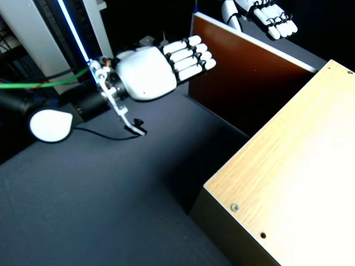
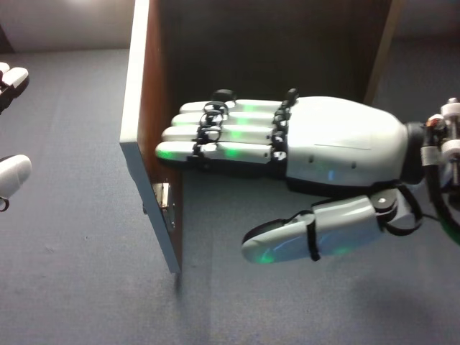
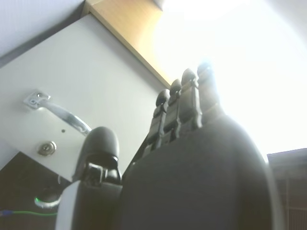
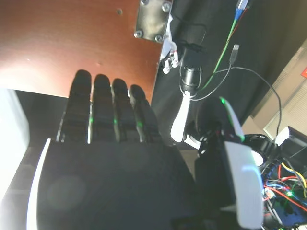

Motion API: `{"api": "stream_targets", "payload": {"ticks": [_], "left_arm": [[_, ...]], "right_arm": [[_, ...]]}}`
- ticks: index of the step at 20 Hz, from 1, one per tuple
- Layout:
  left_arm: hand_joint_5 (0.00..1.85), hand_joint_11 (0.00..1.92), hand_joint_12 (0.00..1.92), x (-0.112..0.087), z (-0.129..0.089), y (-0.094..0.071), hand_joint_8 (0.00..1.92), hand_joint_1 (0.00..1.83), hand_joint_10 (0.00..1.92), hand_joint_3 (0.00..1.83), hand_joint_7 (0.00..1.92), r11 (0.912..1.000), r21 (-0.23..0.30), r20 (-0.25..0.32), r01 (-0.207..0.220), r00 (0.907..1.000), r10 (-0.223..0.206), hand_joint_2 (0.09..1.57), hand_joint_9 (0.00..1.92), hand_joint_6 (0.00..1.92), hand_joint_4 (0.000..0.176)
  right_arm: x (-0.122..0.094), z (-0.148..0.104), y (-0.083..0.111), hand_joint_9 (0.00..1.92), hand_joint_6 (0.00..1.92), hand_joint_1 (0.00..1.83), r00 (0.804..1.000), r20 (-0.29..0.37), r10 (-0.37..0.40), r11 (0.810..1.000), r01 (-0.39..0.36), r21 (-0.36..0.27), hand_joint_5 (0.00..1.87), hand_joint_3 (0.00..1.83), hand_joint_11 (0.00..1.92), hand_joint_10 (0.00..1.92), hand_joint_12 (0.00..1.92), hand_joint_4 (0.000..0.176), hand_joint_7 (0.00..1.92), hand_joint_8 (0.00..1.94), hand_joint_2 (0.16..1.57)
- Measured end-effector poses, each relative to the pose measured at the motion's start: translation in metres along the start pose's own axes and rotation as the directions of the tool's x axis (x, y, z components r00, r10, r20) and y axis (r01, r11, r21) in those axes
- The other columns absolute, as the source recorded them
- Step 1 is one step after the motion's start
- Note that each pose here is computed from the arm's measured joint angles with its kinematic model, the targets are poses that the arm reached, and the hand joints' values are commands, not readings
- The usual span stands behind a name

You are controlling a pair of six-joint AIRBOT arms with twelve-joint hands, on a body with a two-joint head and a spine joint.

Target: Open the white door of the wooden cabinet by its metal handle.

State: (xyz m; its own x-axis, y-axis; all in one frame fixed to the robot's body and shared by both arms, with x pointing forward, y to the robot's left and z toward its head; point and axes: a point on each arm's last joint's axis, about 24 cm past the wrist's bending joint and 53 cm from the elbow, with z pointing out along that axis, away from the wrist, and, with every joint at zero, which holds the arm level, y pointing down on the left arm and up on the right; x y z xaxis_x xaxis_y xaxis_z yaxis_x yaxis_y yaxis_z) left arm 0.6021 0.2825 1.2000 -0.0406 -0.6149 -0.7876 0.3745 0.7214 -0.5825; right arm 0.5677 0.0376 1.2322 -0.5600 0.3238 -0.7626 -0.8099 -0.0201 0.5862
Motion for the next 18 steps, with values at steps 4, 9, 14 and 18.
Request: {"api": "stream_targets", "payload": {"ticks": [4, 9, 14, 18], "left_arm": [[0.00, 0.00, 0.00, 0.001, 0.000, 0.001, 0.00, 0.00, 0.00, 0.04, 0.00, 1.0000, -0.002, -0.002, 0.000, 1.0000, 0.000, 1.54, 0.00, 0.00, 0.000], [0.00, 0.00, 0.00, 0.007, 0.000, 0.002, 0.00, 0.00, 0.00, 0.04, 0.00, 0.9999, -0.006, -0.017, 0.016, 0.9997, -0.016, 1.54, 0.00, 0.00, 0.000], [0.00, 0.00, 0.00, 0.007, 0.000, 0.002, 0.00, 0.00, 0.00, 0.03, 0.00, 0.9998, -0.003, -0.015, 0.017, 0.9997, -0.017, 1.54, 0.00, 0.00, 0.000], [0.01, 0.01, 0.00, 0.003, 0.000, -0.001, 0.00, 0.00, 0.00, 0.11, 0.00, 0.9995, 0.007, 0.003, 0.032, 0.9995, -0.032, 1.54, 0.00, 0.00, 0.000]], "right_arm": [[0.005, 0.017, 0.003, 0.00, 0.00, 0.20, 1.000, 0.005, 0.019, 0.999, -0.019, -0.029, 0.00, 0.00, 0.00, 0.00, 0.00, 0.000, 0.00, 0.00, 1.26], [0.011, 0.024, 0.005, 0.00, 0.00, 0.10, 0.999, 0.003, 0.036, 0.998, -0.036, -0.042, 0.00, 0.01, 0.00, 0.00, 0.00, 0.000, 0.00, 0.00, 1.29], [0.007, 0.019, 0.004, 0.00, 0.00, 0.00, 0.999, 0.009, 0.036, 0.999, -0.036, -0.027, 0.00, 0.02, 0.00, 0.00, 0.00, 0.000, 0.00, 0.00, 1.32], [-0.024, -0.006, -0.008, 0.00, 0.00, 0.00, 0.997, 0.073, 0.029, 0.999, -0.032, 0.037, 0.00, 0.01, 0.00, 0.00, 0.00, 0.000, 0.00, 0.00, 1.31]]}}
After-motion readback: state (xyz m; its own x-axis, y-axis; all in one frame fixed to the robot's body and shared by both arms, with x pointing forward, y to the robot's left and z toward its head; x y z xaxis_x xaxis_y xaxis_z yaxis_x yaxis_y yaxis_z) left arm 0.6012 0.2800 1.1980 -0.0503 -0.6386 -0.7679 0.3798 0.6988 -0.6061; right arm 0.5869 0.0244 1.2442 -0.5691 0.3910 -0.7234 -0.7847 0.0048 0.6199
